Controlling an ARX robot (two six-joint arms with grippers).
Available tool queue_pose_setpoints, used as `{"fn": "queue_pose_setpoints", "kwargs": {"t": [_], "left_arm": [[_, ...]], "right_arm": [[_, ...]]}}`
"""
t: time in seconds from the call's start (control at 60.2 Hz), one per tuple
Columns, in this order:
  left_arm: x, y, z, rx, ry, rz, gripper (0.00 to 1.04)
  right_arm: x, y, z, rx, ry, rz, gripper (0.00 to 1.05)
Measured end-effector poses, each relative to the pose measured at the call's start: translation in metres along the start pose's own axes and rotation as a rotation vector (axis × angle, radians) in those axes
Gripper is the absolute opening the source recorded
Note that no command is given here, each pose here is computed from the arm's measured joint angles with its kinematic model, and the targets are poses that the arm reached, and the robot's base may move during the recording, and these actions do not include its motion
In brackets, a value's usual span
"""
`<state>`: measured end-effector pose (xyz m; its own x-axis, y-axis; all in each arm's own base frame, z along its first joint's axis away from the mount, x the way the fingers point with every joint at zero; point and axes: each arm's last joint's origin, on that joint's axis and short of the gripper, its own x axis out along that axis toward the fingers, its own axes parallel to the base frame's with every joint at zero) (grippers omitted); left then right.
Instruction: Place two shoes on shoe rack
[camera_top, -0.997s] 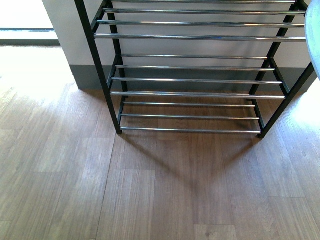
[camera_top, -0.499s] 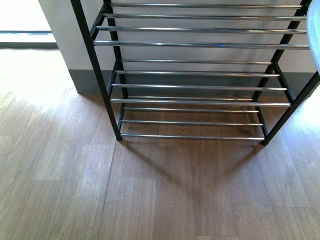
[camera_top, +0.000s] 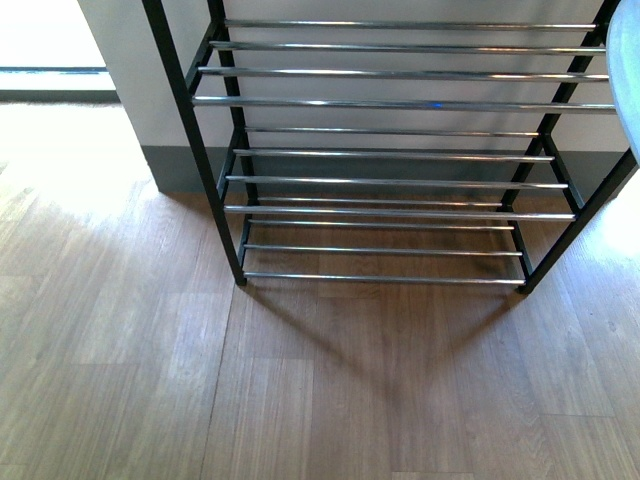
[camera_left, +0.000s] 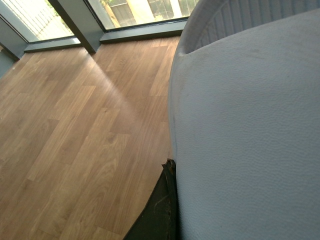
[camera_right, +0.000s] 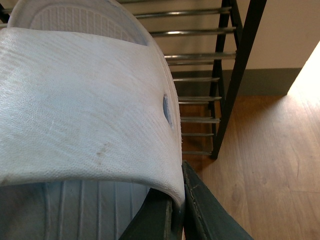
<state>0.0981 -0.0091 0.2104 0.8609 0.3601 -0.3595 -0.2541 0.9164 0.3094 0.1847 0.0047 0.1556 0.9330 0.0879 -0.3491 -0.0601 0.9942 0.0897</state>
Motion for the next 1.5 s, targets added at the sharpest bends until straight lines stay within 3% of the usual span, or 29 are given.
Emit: {"fn": "queue_pose_setpoints", "kwargs": {"t": [1.113,1.163,1.313,1.496], "left_arm": [[0.0,0.0,0.0,0.001,0.0,0.0,0.02],[0.0,0.0,0.0,0.001,0.0,0.0,0.02],[0.0,0.0,0.0,0.001,0.0,0.0,0.02],[0.0,0.0,0.0,0.001,0.0,0.0,0.02]], "right_arm": [[0.0,0.0,0.0,0.0,-0.001,0.0,0.02],[0.001,0.001,-0.001,0.012,-0.042,0.051,0.02],[-0.004,0.013,0.012,0.034,-0.201,0.145,0.02],[-0.001,0.05,0.047,0.091,-0.177,0.181,0.02]]}}
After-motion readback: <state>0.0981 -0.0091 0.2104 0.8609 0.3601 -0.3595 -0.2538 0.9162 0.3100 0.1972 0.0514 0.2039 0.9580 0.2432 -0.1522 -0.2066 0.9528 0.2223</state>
